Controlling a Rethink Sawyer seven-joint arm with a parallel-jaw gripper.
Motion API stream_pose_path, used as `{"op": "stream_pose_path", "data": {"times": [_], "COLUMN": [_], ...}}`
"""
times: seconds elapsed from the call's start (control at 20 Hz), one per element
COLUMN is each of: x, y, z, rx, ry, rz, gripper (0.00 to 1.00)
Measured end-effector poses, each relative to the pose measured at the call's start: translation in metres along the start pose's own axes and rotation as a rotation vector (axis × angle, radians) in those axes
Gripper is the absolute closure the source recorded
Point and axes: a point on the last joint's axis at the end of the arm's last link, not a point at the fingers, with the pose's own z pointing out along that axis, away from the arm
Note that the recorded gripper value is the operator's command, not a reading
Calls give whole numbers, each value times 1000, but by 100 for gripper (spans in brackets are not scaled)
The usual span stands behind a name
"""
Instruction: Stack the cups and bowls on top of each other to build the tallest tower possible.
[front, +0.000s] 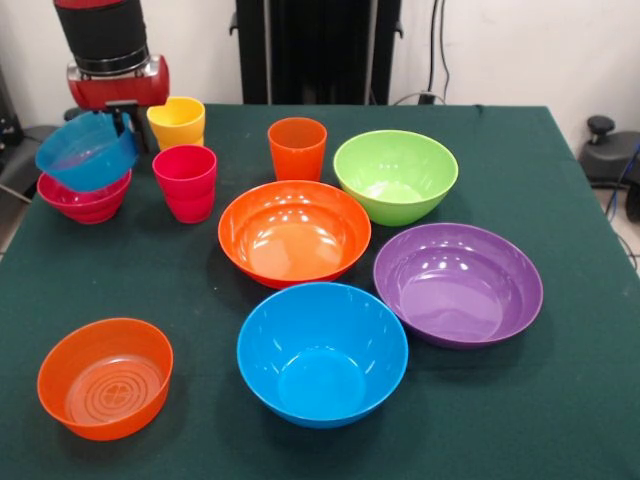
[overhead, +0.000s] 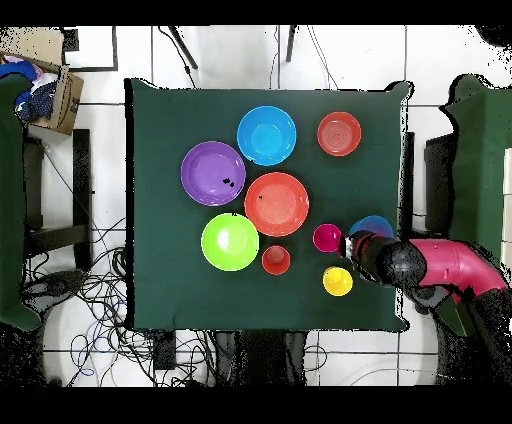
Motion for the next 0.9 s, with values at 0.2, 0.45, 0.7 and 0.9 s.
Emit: {"op": "stream_pose_path", "data": {"times": [0.2, 0.45, 0.7, 0.9], "x": [2, 6, 9, 11], "y": [-8, -20, -26, -27], "z": [-2, -7, -7, -6], "rx": [1, 7, 11, 19], "ry": [-8, -17, -18, -17], "rz": [13, 31, 38, 29], "gripper": [100, 100, 100, 100]}}
